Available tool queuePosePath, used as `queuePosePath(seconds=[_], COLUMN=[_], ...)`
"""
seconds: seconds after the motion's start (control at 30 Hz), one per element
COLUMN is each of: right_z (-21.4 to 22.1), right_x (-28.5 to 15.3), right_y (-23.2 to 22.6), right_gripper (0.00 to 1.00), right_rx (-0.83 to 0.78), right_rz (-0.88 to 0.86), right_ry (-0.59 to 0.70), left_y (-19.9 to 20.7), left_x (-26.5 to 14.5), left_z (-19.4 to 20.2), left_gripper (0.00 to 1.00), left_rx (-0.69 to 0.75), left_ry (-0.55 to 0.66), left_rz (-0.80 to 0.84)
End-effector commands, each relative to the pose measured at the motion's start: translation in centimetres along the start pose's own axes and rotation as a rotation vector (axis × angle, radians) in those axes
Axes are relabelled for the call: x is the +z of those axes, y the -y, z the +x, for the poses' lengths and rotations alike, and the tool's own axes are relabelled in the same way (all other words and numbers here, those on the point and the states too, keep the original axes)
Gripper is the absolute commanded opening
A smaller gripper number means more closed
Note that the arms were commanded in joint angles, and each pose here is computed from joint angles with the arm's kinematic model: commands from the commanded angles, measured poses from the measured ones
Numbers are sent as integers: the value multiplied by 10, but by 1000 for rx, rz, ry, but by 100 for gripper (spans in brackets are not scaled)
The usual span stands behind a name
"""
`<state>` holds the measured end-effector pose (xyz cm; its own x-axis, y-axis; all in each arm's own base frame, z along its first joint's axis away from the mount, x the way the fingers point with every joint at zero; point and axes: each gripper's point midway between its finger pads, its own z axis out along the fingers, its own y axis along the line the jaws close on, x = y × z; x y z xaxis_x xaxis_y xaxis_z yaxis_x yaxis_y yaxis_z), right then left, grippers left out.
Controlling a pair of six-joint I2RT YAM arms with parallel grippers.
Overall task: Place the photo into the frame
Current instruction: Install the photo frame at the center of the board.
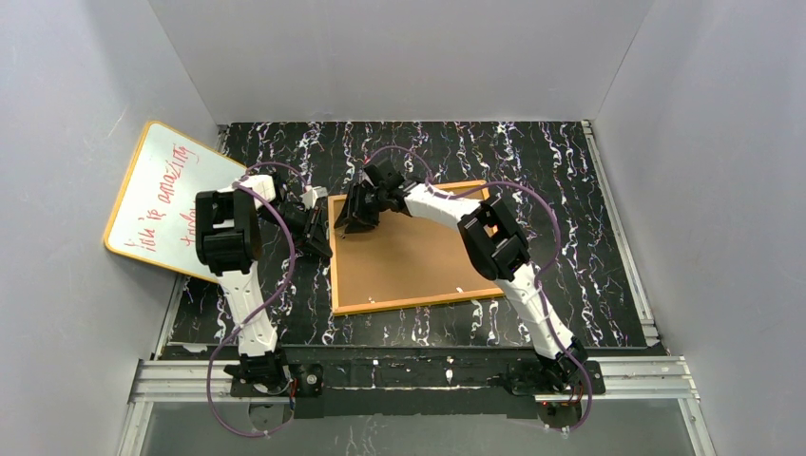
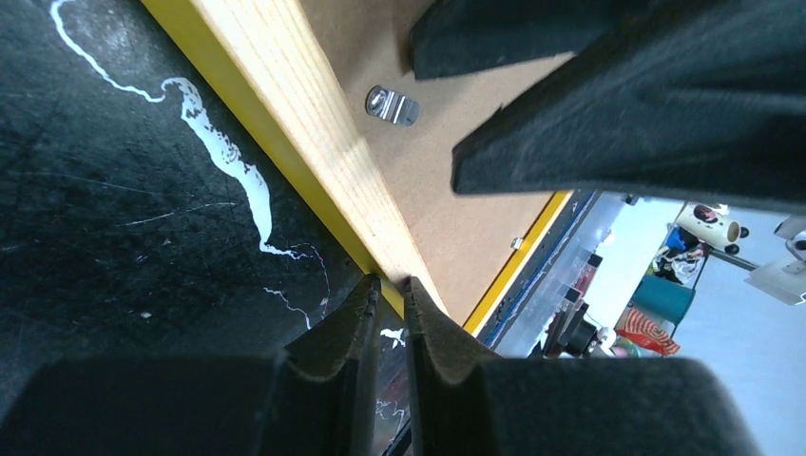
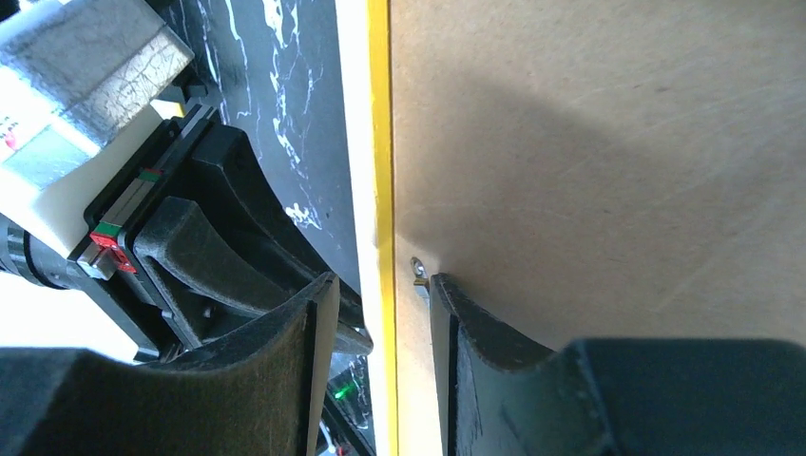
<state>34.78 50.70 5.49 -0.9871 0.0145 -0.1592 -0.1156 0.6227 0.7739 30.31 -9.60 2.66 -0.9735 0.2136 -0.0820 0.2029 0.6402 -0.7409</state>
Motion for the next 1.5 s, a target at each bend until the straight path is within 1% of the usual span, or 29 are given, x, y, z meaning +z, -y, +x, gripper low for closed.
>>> queuePosePath(seconds=[0.0, 0.3, 0.5, 0.67, 0.83, 1.0, 1.1, 1.23, 1.47], right_z=[19, 25, 27, 24, 19, 19, 21, 17, 20], right_x=[12, 11, 14, 18, 18, 20, 18, -1, -9], right_y=[8, 6, 3, 1, 5, 7, 12, 8, 13], right_gripper=[49, 49, 49, 49, 49, 49, 49, 50, 50], right_rx=[31, 25, 54, 112, 148, 225, 253, 231, 196], right_rz=[8, 15, -3, -18, -1, -5, 27, 56, 103], right_ry=[-43, -45, -48, -46, -11, 19, 47, 110, 111], left_y=[-35, -36, -36, -35, -32, -33, -34, -34, -34], left_x=[1, -1, -1, 0, 2, 2, 2, 0, 1], left_z=[-18, -20, -20, -21, -21, -21, -22, -23, -23], left_gripper=[6, 5, 5, 4, 4, 4, 3, 2, 2], left_rx=[146, 158, 160, 166, 183, 182, 179, 193, 190], left_ry=[32, 33, 31, 38, 36, 35, 39, 39, 36], left_rz=[-183, -197, -199, -201, -208, -209, -215, -226, -217])
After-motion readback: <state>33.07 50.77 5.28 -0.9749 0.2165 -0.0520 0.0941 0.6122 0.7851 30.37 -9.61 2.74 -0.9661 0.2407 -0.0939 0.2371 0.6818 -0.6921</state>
